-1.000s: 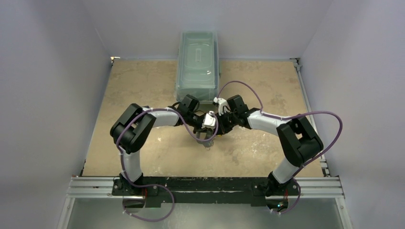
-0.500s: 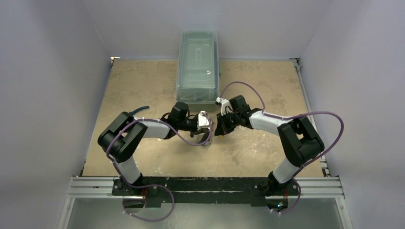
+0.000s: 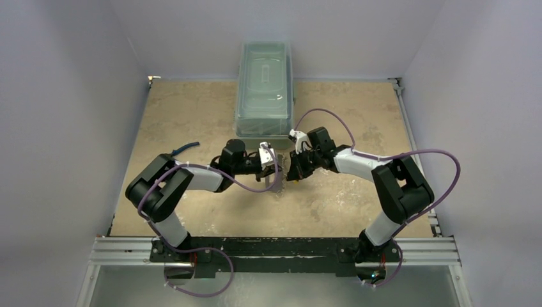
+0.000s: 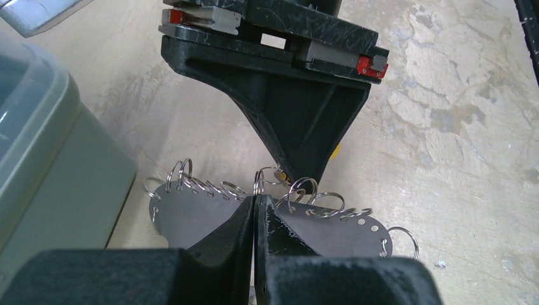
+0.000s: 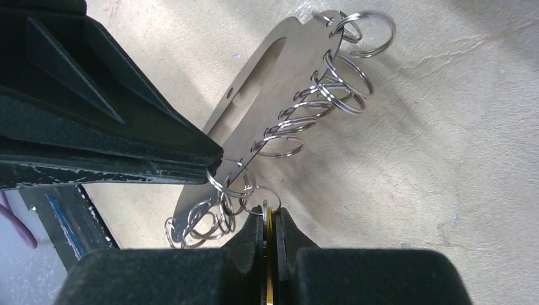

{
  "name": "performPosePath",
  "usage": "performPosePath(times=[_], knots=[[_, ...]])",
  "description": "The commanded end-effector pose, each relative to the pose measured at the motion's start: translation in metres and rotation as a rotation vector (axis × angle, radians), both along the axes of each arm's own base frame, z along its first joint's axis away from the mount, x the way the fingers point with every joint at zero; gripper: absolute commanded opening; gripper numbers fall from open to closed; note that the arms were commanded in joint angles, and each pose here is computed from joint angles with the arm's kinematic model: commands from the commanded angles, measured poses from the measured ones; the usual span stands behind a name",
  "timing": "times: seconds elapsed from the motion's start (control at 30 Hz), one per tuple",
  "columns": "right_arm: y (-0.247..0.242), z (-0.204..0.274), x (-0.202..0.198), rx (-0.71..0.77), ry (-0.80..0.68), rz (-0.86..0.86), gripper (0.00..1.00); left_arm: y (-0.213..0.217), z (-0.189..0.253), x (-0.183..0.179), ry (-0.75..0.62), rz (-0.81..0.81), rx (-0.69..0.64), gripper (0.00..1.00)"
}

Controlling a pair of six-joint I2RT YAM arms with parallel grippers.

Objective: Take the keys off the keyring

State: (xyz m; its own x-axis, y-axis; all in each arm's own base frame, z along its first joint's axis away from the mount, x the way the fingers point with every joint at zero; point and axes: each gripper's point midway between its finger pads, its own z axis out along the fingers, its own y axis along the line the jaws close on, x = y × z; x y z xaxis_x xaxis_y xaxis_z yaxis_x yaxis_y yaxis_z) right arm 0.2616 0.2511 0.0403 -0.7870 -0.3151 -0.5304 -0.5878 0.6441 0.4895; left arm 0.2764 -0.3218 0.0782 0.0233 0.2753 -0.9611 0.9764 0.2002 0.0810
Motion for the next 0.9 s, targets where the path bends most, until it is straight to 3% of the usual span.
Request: performPosePath(times=[0.0,0.53,0.87], knots=[[0.002,0.013,0.007,0.026,-0.056,0.008,0.00,-0.003,0.035,0.006,-0.057,0.011,-0.105,0.00],[0.000,0.013,0.006,0.021,-0.076,0.020,0.00,0.015,-0.011,-0.003,-0.069,0.049,-0.027,0.00],[0.001,0.008,0.003,0.019,-0.045,0.038,0.00,0.006,-0.004,0.013,-0.005,0.147,-0.116,0.00]])
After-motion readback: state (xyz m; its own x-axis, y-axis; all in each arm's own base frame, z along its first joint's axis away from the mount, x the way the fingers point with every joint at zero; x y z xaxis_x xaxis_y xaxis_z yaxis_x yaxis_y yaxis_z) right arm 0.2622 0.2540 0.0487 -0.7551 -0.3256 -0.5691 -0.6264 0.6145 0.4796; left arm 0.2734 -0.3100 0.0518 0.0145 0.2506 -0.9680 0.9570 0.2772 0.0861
